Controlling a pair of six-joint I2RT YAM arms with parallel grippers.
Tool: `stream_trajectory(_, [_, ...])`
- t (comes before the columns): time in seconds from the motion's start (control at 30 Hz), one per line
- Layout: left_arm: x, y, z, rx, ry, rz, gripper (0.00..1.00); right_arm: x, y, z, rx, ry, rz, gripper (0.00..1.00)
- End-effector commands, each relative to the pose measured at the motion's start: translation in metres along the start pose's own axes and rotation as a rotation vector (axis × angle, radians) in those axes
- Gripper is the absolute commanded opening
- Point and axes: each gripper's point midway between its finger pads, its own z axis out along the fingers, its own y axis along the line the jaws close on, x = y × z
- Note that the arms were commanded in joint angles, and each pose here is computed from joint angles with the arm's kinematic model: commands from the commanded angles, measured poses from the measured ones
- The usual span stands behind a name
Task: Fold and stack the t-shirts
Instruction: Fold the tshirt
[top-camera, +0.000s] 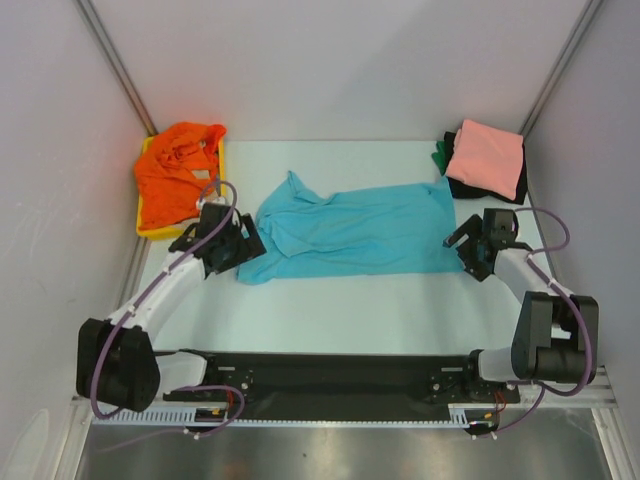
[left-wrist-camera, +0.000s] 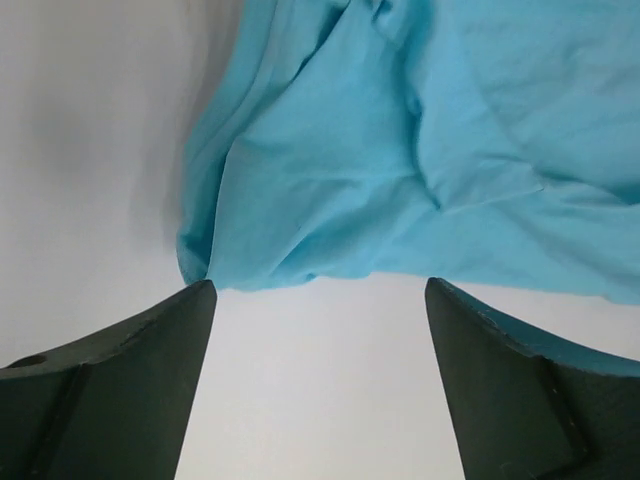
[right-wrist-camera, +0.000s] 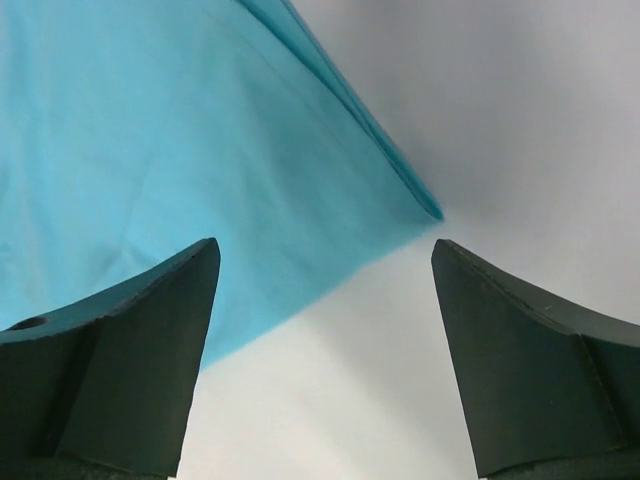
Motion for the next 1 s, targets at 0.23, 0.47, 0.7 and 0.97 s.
stream_trajectory(0.23, [0.049, 0.022, 0.031, 0.017, 0.011, -0.117, 0.91, 0.022, -0.013, 0.009, -0.051, 0.065, -0.011, 0.89])
stream_trajectory(0.47, [0.048, 0.034, 0.045, -0.033, -0.025, -0.162, 0.84, 0.023, -0.016, 0.025, -0.037, 0.075, 0.001, 0.74])
stream_trajectory(0.7, [0.023, 0.038, 0.054, -0.072, -0.102, -0.186, 0.40, 0.023, -0.019, 0.036, -0.041, 0.081, 0.009, 0.22])
stream_trajectory(0.97, [-0.051, 0.005, 0.007, -0.052, -0.216, -0.140, 0.00, -0.014, 0.026, 0.002, -0.151, 0.035, -0.024, 0.00])
